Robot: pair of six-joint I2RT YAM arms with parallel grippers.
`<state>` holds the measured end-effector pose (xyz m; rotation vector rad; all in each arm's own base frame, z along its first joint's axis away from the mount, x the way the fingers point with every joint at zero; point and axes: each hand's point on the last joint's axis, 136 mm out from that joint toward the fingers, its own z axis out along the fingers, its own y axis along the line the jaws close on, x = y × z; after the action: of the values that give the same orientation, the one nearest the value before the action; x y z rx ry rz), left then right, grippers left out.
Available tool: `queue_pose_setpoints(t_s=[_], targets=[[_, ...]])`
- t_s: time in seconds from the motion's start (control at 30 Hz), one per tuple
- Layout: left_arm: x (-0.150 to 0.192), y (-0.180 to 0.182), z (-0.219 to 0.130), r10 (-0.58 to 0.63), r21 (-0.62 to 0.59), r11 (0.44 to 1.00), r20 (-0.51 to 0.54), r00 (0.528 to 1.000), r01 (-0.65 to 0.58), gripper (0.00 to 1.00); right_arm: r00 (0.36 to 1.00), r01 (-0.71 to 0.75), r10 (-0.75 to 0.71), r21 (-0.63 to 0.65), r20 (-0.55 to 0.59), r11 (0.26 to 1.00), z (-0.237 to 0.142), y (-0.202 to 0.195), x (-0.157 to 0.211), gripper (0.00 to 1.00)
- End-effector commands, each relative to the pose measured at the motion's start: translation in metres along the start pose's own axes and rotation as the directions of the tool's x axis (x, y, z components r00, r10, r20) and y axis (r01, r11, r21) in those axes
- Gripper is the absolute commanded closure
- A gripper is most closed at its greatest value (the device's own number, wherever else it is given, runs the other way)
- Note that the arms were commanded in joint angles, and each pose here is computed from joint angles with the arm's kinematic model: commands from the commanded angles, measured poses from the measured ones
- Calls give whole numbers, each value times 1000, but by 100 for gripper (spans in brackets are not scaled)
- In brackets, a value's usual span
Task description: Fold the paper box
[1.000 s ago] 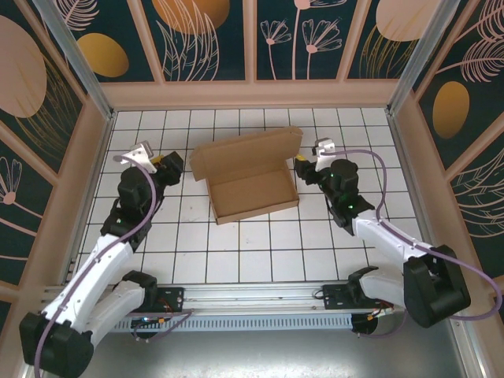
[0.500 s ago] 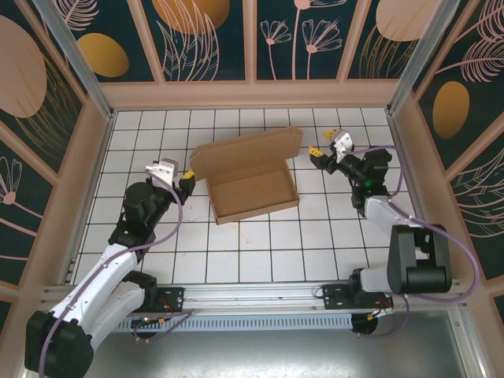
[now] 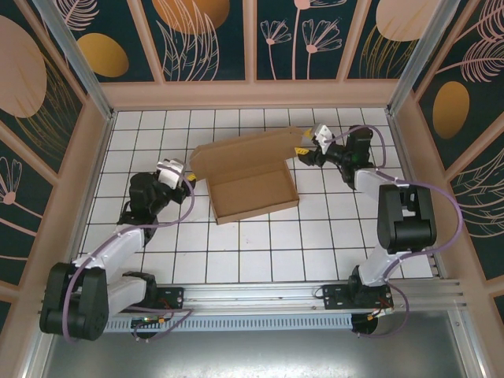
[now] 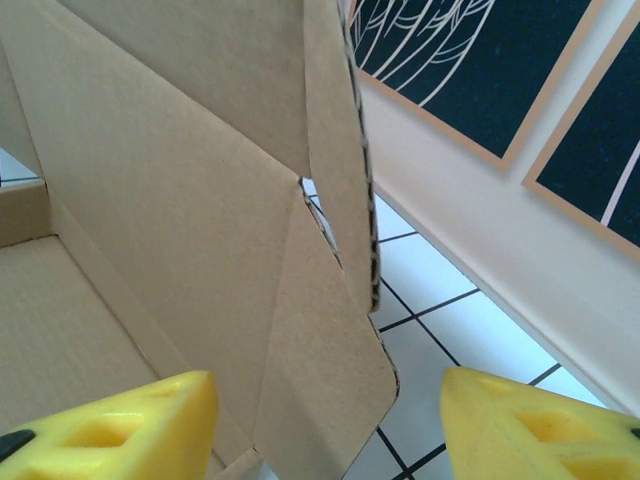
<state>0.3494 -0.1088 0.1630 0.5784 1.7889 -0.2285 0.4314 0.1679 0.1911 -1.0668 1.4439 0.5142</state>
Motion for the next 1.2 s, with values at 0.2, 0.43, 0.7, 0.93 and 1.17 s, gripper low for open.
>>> queue_pose_setpoints(t_s=[0.2,0.43,0.7,0.93,1.17], targets=[[-45,-6,22,131,125,982,116,985,-145,46,1000,5,-5,-74,-11,997,14,-3,9,48],[-34,-10,31,146,162,974,81,986,-158,61,1000,-8,6,-128,-16,992,20,1,7,61],[-33,-3,38,162,147,975,49,986,-168,81,999,-1,-6,-175,-42,985,24,6,3,74],[-42,-4,44,161,181,969,53,986,-168,100,998,-4,-8,-176,-66,984,27,14,0,100],[-62,10,42,7,100,995,123,992,-19,100,993,-103,103,10,-51,995,34,11,-23,100]])
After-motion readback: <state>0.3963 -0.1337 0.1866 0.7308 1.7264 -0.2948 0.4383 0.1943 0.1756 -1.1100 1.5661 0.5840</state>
